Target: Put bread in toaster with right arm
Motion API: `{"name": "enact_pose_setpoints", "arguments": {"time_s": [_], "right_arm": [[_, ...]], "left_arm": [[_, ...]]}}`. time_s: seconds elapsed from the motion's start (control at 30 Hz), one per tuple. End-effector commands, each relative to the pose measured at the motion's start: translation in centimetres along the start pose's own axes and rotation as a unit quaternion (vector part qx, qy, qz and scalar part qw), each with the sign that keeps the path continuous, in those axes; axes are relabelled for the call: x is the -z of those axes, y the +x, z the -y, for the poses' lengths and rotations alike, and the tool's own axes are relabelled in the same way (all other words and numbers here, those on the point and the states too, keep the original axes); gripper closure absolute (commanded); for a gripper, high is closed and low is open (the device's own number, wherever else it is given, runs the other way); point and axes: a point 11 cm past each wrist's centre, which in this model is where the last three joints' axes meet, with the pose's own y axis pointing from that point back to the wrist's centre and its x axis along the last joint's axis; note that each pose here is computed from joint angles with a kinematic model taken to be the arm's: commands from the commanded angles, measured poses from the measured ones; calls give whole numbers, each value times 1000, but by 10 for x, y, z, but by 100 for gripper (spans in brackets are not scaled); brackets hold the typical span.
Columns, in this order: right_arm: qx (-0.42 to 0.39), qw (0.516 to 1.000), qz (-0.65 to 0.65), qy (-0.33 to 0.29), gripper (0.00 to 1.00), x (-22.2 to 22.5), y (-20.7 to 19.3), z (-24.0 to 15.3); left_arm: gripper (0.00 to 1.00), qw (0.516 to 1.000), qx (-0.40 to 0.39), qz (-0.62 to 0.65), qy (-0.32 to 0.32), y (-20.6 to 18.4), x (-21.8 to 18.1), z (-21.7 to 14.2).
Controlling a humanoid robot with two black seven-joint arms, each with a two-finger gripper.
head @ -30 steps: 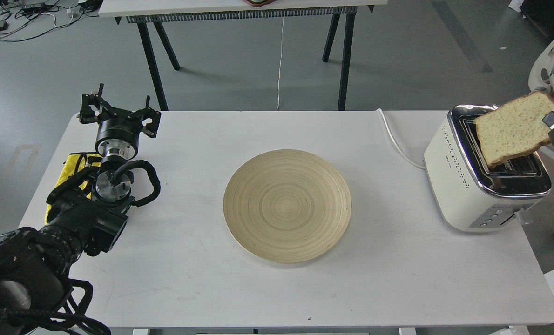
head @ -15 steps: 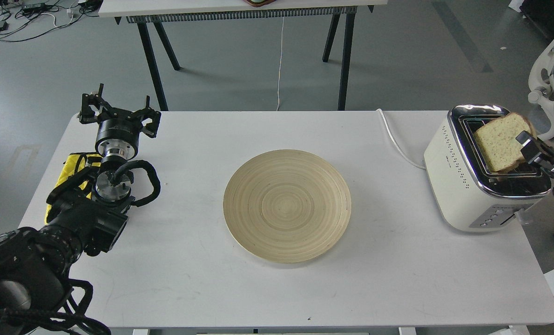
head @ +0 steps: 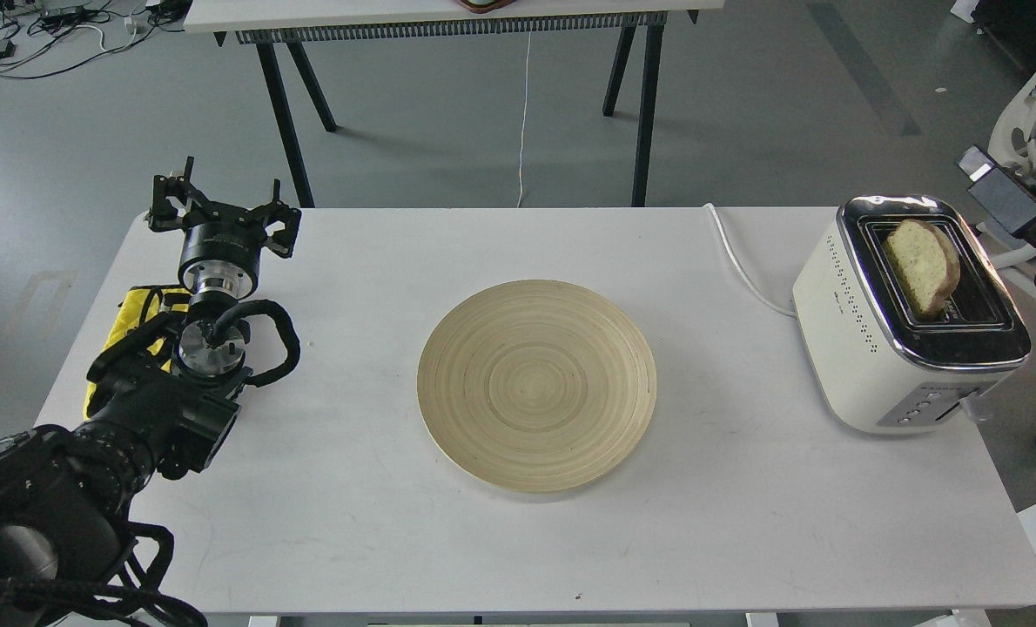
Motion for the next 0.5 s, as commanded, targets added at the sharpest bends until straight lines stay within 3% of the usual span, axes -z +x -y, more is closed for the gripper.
{"name": "enact_pose_setpoints", "arguments": {"time_s": [0.0,0.23,0.47], "right_arm": [[-10,995,97,33,2,35,-21,20],[12,945,317,77,1,92,-93,51],[86,845,517,102,1,102,-136,89]], "left_arm": [[0,1000,0,0,0,0,0,0],[0,1000,0,0,-1,0,0,0],[0,1000,0,0,-1,0,0,0]]}}
